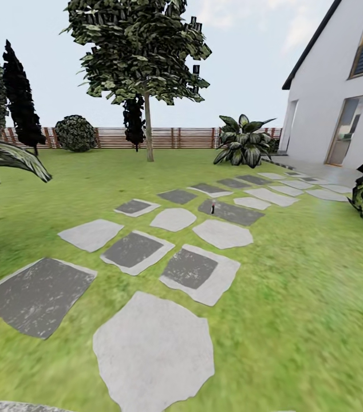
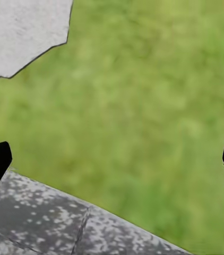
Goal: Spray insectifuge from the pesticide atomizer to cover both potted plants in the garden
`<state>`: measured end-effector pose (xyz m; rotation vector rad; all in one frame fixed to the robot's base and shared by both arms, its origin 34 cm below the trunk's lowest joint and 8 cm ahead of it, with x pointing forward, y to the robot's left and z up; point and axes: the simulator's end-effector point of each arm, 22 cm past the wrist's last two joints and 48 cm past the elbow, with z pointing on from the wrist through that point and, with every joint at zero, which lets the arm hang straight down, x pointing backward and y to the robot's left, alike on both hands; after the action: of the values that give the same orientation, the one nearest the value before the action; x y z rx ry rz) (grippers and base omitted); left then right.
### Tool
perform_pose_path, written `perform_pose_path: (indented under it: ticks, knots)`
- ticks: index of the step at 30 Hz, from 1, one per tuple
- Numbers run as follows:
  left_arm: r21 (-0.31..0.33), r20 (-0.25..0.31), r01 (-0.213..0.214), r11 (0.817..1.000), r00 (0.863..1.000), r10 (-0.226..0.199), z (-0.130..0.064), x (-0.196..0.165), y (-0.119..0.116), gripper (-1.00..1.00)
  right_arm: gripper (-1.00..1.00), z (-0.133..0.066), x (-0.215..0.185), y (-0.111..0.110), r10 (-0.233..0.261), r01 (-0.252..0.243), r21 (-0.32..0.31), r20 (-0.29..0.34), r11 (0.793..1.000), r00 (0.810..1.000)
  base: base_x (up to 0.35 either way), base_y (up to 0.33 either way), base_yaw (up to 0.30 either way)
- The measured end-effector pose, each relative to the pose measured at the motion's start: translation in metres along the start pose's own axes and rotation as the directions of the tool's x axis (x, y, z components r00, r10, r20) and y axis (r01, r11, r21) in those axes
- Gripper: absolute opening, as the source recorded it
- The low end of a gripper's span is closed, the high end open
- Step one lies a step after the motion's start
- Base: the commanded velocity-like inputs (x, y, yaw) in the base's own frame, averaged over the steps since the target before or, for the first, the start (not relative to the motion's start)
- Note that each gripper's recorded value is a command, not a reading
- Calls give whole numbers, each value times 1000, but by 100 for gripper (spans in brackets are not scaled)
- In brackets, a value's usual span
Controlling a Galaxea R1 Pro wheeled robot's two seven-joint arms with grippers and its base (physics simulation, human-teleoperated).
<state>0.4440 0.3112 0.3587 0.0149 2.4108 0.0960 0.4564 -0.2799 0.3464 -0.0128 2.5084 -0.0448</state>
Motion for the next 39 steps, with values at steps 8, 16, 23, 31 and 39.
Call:
perform_pose_path:
  ticks: [8,16,23,31,39]
  knots:
    - [0,0,0,1000,1000,0,0,0,0,100,100,0,0,1,0,0,-1,0,1000,1000,337,0,0]
    - [0,0,0,1000,1000,0,0,0,0,100,100,0,0,1,0,0,-1,0,1000,1000,337,0,0]
    - [0,0,0,1000,1000,0,0,0,0,100,100,0,0,0,0,0,-1,0,1000,1000,337,0,0]
    - [0,1,0,1000,1000,0,0,0,0,100,100,0,0,0,0,0,-1,0,1000,1000,336,0,0]
    - [-1,0,-1,1000,1000,1,0,0,1,100,100,0,0,1,0,0,-1,0,1000,1000,337,0,0]
